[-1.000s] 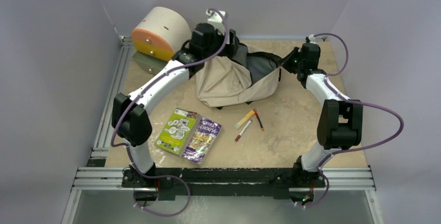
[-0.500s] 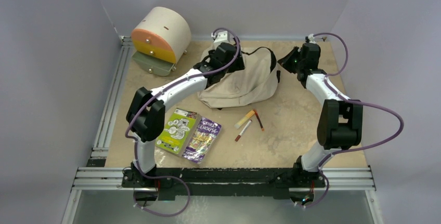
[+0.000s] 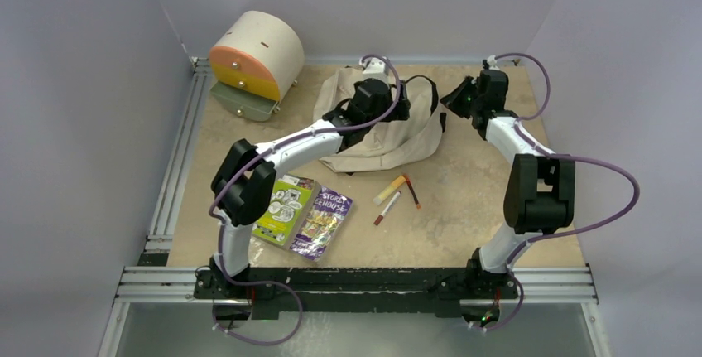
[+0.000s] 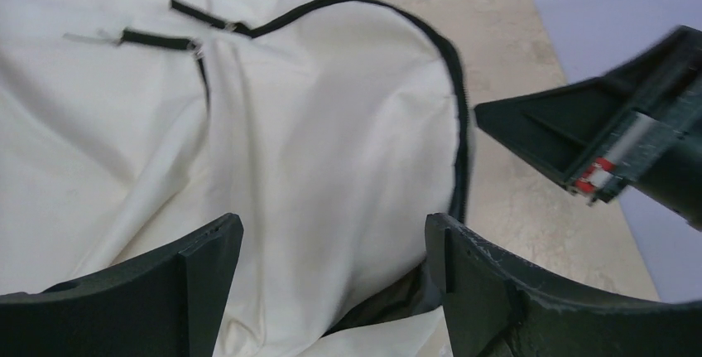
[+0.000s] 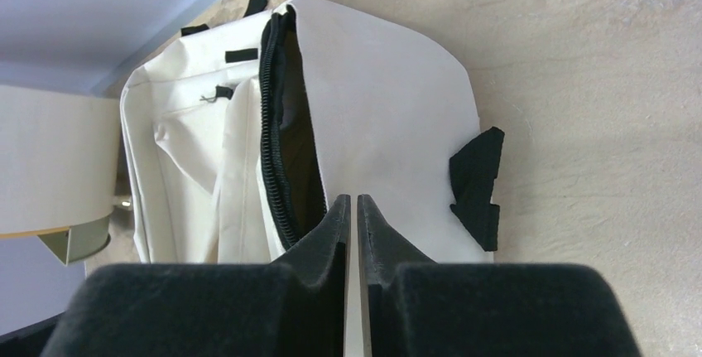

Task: Pack the student bag
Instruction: Adjust the student bag at the center of the board.

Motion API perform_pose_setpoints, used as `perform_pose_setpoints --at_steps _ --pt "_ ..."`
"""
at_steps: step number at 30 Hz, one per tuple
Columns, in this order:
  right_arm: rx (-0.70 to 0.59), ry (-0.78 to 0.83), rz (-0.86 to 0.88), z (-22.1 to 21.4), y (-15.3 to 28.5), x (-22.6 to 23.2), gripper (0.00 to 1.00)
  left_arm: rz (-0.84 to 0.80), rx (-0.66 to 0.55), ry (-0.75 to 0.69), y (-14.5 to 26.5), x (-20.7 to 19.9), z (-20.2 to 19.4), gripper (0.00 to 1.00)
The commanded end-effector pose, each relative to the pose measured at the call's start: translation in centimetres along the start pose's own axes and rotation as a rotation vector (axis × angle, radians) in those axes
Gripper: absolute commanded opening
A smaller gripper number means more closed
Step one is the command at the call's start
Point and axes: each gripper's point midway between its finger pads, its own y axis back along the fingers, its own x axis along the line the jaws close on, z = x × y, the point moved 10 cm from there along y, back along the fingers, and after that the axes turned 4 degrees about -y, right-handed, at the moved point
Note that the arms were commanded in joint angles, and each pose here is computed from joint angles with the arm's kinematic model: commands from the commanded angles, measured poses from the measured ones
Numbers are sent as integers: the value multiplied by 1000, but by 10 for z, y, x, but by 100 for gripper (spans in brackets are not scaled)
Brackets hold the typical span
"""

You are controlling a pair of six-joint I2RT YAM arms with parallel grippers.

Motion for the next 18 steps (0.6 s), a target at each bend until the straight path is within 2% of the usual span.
perform_pose_setpoints --at_steps 1,3,5,12,18 --pt "-17 33 99 10 0 12 7 -204 -151 -148 8 -43 20 81" --pt "-11 32 100 9 1 12 9 -202 -157 -190 4 -52 16 81" --pt "-12 31 96 8 3 11 15 -201 -157 -206 0 -57 14 81" --pt "-15 31 92 8 7 12 28 -196 -162 -279 -24 -70 11 82" --pt "-19 31 95 9 7 13 31 -140 -161 -337 -47 -69 2 82"
